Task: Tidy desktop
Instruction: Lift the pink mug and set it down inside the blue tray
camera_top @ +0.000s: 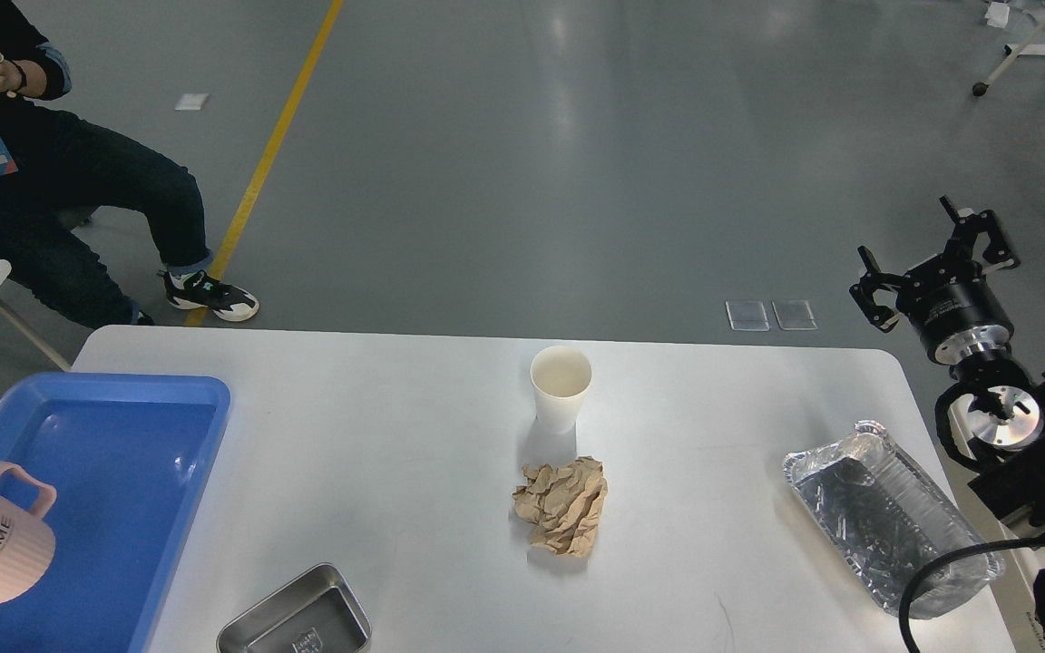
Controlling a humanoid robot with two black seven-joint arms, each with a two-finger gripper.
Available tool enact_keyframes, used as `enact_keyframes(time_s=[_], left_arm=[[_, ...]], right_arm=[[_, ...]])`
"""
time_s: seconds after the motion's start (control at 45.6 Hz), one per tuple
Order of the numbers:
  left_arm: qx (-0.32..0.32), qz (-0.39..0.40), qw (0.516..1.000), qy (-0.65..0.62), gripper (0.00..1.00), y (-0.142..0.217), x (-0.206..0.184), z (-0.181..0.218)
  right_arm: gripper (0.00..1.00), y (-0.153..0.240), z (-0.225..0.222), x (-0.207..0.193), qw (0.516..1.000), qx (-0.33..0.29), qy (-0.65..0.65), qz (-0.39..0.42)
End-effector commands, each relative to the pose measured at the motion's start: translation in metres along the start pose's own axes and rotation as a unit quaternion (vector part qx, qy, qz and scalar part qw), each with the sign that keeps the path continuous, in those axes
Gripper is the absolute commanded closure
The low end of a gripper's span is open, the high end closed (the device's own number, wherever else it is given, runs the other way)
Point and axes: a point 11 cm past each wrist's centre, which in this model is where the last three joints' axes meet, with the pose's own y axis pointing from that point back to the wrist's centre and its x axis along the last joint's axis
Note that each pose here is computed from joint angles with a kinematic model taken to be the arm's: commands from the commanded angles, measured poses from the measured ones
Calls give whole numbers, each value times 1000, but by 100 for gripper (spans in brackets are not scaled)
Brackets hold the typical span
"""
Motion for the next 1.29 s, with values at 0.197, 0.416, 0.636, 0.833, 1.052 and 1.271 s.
enact_keyframes(time_s=[0.197, 0.416, 0.636, 0.833, 1.052, 1.271], left_arm=[[-35, -42, 998, 24, 100, 33, -16, -38], [-22, -29, 998, 52, 100, 17, -22, -51], [-13, 9, 997, 69, 100, -16, -19, -48], [8, 12, 996, 85, 100, -59, -24, -40], [17, 22, 995, 100, 100, -92, -24, -27], [35, 26, 993, 106, 100, -105, -26, -27]], right_arm=[[0, -1, -12, 1, 1000, 7, 8, -1], [0, -1, -7, -1, 1000, 4, 5, -3], [0, 0, -4, 1, 1000, 0, 5, -1], [0, 3, 0, 4, 1000, -7, 9, 2], [0, 4, 3, 5, 1000, -9, 8, 3], [0, 7, 5, 8, 1000, -11, 8, 6]])
